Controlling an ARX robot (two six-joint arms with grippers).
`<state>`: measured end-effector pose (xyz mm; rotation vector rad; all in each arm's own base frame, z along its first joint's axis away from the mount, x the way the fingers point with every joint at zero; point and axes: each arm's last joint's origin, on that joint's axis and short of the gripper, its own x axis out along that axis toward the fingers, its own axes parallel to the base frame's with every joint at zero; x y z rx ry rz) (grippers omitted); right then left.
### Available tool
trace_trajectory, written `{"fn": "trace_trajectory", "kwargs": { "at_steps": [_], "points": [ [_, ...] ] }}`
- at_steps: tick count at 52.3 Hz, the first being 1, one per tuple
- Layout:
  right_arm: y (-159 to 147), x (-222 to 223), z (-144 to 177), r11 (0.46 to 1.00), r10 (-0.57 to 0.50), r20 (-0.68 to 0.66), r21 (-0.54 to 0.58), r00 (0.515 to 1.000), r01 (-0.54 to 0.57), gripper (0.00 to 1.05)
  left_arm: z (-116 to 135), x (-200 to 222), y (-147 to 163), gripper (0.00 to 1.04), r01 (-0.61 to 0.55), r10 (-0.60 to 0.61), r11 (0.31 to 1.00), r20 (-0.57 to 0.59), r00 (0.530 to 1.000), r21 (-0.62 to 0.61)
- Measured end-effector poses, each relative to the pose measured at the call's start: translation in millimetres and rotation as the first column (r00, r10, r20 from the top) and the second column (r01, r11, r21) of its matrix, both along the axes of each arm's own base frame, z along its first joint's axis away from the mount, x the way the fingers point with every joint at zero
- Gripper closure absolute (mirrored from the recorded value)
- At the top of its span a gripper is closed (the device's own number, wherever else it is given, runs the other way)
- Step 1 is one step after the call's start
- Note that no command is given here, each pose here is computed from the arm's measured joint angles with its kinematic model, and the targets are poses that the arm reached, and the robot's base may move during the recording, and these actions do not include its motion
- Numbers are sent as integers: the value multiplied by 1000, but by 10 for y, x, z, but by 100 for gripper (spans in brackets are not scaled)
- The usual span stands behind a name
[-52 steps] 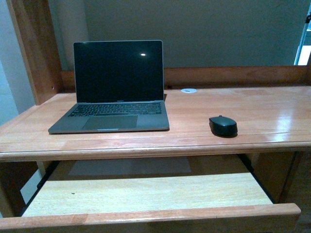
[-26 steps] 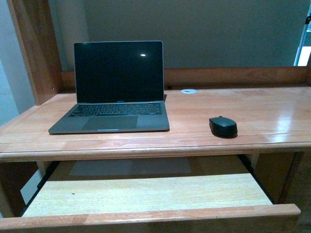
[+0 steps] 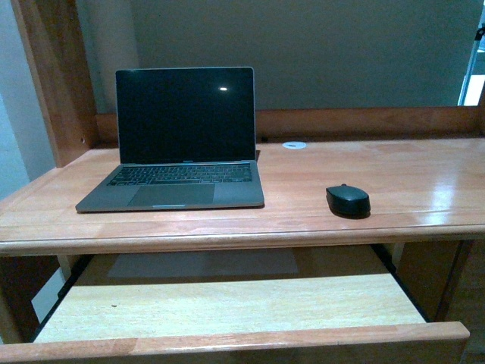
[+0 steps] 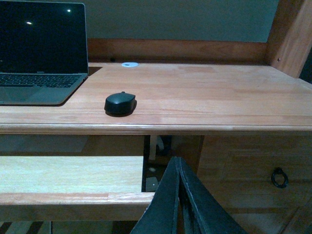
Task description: Place mouse
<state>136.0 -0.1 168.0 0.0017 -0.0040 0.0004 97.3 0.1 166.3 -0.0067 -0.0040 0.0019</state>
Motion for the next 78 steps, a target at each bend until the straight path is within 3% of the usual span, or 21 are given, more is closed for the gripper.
{"fn": "trace_trajectory", "kwargs": {
  "at_steps": [78],
  "points": [
    [0, -387, 0, 1000, -1, 0, -3, 1000, 1, 103, -1, 0, -1, 7, 2, -2, 1000, -1, 1000, 0]
  ]
}}
